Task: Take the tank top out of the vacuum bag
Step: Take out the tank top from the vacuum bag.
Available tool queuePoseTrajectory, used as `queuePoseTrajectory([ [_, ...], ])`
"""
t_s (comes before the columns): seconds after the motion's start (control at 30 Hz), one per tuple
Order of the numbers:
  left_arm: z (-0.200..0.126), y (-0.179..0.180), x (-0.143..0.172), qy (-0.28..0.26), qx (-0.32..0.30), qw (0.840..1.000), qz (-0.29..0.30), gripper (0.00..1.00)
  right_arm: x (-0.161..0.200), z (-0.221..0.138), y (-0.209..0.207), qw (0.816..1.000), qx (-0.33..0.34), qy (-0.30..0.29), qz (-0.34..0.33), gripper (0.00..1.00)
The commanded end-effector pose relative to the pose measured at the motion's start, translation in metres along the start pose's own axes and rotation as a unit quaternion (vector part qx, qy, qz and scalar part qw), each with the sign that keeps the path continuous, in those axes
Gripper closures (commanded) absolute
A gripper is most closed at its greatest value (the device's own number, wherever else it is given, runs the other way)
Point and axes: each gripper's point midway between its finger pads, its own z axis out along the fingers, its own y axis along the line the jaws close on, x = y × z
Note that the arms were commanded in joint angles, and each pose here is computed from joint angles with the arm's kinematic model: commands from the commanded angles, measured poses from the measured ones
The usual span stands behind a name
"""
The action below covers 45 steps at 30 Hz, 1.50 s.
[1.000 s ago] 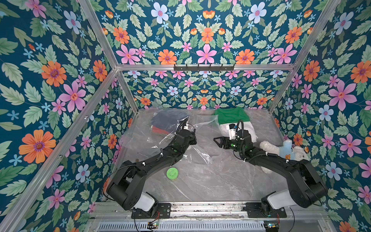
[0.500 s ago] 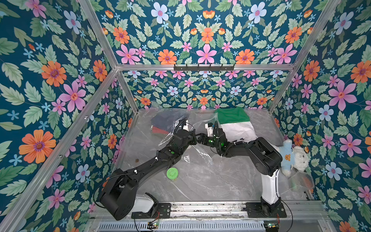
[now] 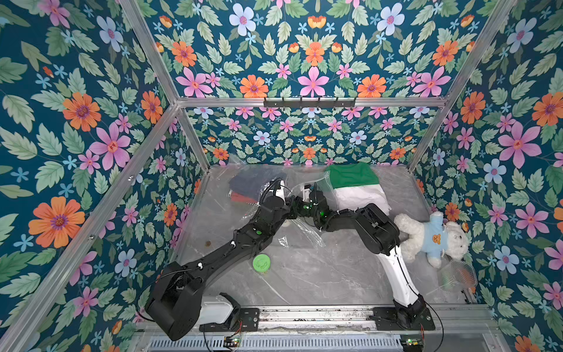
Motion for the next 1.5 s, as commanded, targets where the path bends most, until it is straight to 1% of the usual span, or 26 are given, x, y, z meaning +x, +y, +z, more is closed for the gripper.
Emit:
queuePoseTrajectory([
  [0.0, -0.003, -0.003, -0.008, -0.015, 0.006, 1.000, 0.004, 1.00, 0.007, 0.012, -0.004, 0.999, -0.004, 0.016, 0.041, 0.32],
  [0.3, 0.001, -0.002, -0.002, -0.011, 0.008, 1.000, -0.001, 1.00, 0.007, 0.045, -0.020, 0.996, 0.005, 0.040, 0.080, 0.33],
  [0.37, 0.001, -0.002, -0.002, -0.010, 0.008, 1.000, 0.000, 1.00, 0.006, 0.050, -0.024, 0.996, 0.014, 0.042, 0.083, 0.35],
  [0.4, 0.002, -0.001, -0.002, -0.009, 0.006, 1.000, 0.000, 1.00, 0.005, 0.053, -0.025, 0.996, 0.020, 0.044, 0.080, 0.39],
  [0.43, 0.002, 0.000, -0.002, -0.010, 0.004, 1.000, 0.001, 1.00, 0.004, 0.054, -0.025, 0.996, 0.026, 0.044, 0.075, 0.45],
  [0.5, 0.002, 0.003, 0.000, -0.008, -0.002, 1.000, 0.003, 1.00, 0.000, 0.055, -0.023, 0.997, 0.032, 0.043, 0.060, 0.67],
  [0.53, 0.003, 0.005, 0.001, -0.007, -0.005, 1.000, 0.004, 1.00, -0.002, 0.054, -0.019, 0.997, 0.032, 0.041, 0.051, 0.86],
  [0.57, 0.003, 0.006, 0.003, -0.006, -0.008, 1.000, 0.006, 1.00, -0.003, 0.053, -0.017, 0.998, 0.031, 0.041, 0.045, 1.00],
  [0.77, 0.009, 0.024, 0.017, 0.005, -0.039, 0.999, 0.012, 1.00, -0.007, 0.030, 0.009, 0.999, 0.021, 0.031, -0.003, 1.00],
  [0.97, 0.016, 0.033, 0.026, 0.012, -0.051, 0.999, 0.009, 1.00, 0.000, 0.003, 0.028, 0.999, -0.002, 0.030, -0.016, 1.00],
  [1.3, 0.023, 0.045, 0.030, 0.011, -0.070, 0.997, 0.008, 1.00, 0.026, -0.052, 0.035, 0.999, -0.003, 0.040, -0.026, 1.00],
  [1.47, 0.018, 0.052, 0.026, 0.002, -0.082, 0.997, 0.006, 1.00, 0.043, -0.078, 0.025, 0.998, 0.022, 0.042, -0.046, 1.00],
])
